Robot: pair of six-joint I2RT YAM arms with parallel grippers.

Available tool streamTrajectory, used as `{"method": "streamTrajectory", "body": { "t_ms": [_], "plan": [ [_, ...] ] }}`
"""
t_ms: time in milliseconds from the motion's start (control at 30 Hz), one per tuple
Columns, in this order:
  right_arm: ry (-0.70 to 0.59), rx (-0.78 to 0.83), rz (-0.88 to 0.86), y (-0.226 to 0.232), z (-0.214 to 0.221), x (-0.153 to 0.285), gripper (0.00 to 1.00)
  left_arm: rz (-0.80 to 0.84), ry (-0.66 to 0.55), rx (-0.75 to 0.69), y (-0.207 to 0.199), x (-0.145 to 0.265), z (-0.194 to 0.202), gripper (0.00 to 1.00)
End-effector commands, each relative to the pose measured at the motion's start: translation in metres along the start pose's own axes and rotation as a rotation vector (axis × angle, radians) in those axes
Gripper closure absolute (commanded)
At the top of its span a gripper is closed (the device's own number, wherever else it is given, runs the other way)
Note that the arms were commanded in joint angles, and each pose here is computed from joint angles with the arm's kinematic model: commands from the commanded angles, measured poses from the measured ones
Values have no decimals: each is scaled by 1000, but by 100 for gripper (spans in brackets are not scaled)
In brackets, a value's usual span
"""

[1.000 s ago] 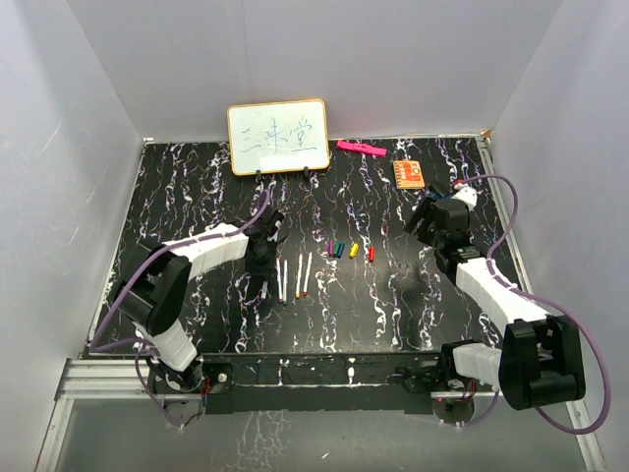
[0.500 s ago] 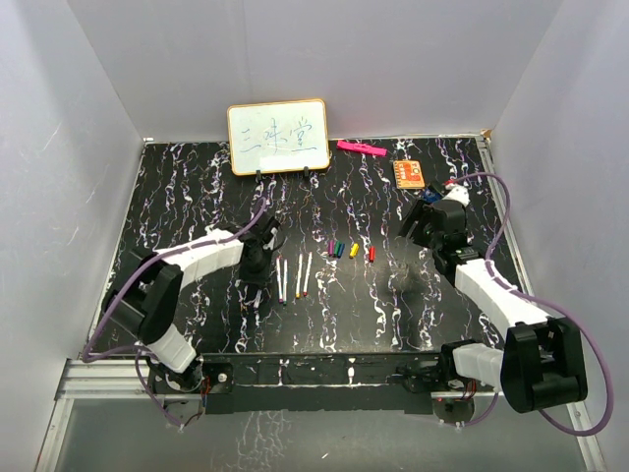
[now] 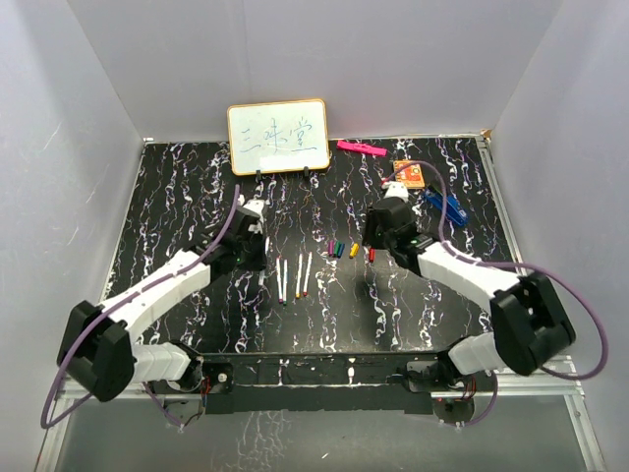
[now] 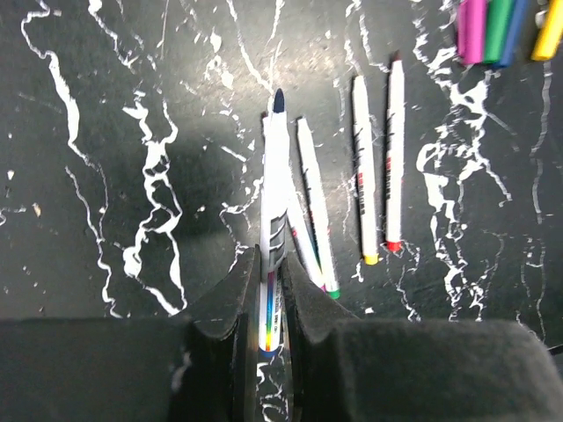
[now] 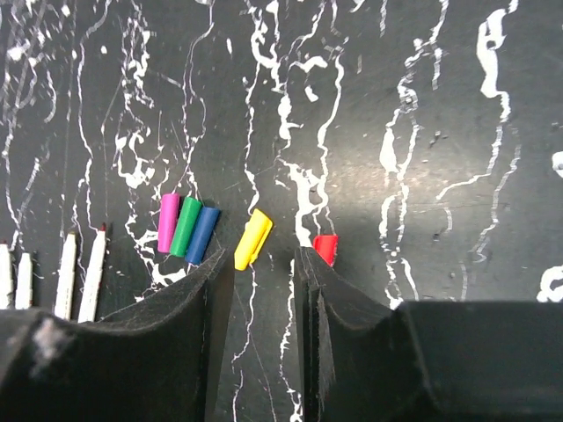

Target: Insert the pens into the pen caps

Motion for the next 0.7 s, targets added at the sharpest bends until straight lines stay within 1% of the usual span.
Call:
{"method": "streamTrajectory", "body": {
  "t_ms": [0, 67, 167, 433, 567, 667],
  "plan": [
    [-28, 27, 6, 24, -14, -12, 69, 162, -140, -30, -7, 5, -3, 100],
    [-9, 50, 15, 33, -11, -18, 69, 215, -177, -48, -9, 5, -2, 100],
    [15, 70, 15, 44, -7, -26, 69, 251, -204, -62, -10, 6, -2, 100],
    [63, 91, 25, 66, 2, -45, 69, 241, -213, -81, -5, 10, 1, 100],
    [98, 105, 72, 69, 6, -53, 71, 226, -228, -62, -3, 12, 2, 100],
    [110, 113, 83, 70, 6, -56, 71, 227, -217, -65, -3, 11, 2, 100]
  ]
}}
Point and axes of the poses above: each gripper's point midway between its finger pads, its own x axis back along the fingers, its own y axis along the line the jaws close on, z = x × y, the point moved 9 cm from there along x, back along the fingers, and after that the axes turned 11 degrees about x, right-handed, at the moved point
